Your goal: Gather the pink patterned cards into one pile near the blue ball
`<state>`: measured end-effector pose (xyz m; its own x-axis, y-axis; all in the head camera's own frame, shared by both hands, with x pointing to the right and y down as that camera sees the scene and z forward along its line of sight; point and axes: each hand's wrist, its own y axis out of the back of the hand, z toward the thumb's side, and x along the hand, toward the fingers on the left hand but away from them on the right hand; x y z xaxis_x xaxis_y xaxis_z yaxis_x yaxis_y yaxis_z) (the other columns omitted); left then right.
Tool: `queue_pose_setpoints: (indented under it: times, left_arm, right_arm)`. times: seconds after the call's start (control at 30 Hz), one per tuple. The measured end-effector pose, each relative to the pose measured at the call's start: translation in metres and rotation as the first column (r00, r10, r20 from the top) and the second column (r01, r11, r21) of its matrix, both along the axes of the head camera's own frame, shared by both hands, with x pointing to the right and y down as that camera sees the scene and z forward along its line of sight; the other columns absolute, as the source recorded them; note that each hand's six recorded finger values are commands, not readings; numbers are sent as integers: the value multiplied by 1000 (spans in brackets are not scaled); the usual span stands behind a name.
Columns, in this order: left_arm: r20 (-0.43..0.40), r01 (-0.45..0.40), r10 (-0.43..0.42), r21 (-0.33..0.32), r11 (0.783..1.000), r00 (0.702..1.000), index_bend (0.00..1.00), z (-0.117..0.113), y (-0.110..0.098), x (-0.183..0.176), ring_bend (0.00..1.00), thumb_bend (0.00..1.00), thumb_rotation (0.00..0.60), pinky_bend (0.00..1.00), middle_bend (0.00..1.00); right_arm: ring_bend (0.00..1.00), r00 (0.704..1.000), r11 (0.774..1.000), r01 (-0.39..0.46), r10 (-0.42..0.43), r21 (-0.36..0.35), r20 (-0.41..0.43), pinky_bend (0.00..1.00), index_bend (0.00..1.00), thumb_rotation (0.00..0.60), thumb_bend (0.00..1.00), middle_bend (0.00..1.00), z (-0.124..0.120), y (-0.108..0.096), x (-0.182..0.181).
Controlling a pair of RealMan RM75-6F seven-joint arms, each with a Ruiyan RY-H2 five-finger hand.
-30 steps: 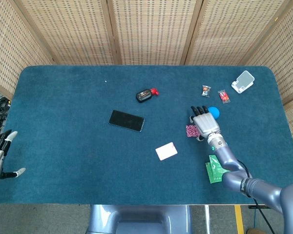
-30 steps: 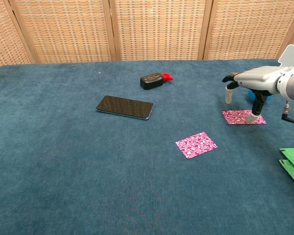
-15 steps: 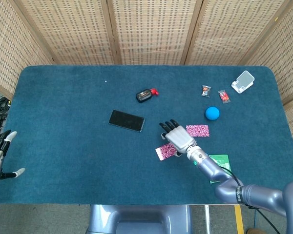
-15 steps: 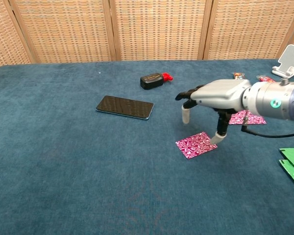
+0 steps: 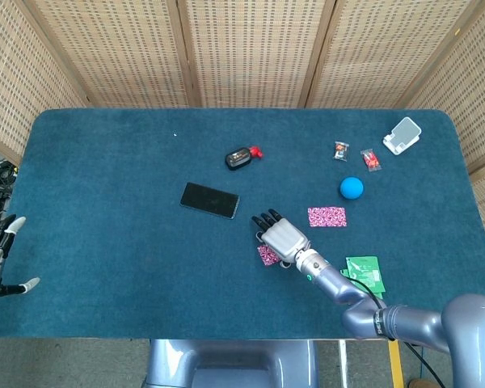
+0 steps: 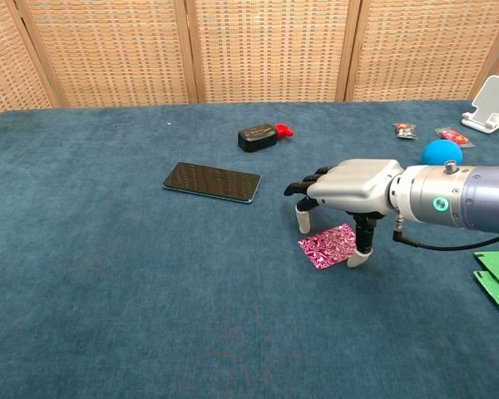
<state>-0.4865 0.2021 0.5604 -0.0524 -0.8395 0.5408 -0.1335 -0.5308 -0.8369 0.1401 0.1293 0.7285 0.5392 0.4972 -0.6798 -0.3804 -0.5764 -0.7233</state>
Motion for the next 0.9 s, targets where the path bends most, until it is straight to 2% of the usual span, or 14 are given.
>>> queue_pose_setpoints:
  times: [0.63, 0.9]
  left_arm:
    - [2, 1, -1, -1, 1000, 1000, 0, 0, 0, 1, 0, 0, 600, 0, 0]
    - [2, 0, 0, -1, 1000, 1000, 0, 0, 0, 1, 0, 0, 600, 0, 0]
  right_arm:
    - [0, 1000, 1000, 3, -2, 4, -23, 38, 362, 600, 313, 0, 13, 3, 5]
    - [0, 1000, 1000, -16, 16, 6, -15, 52, 464, 600, 348, 0, 14, 1, 5]
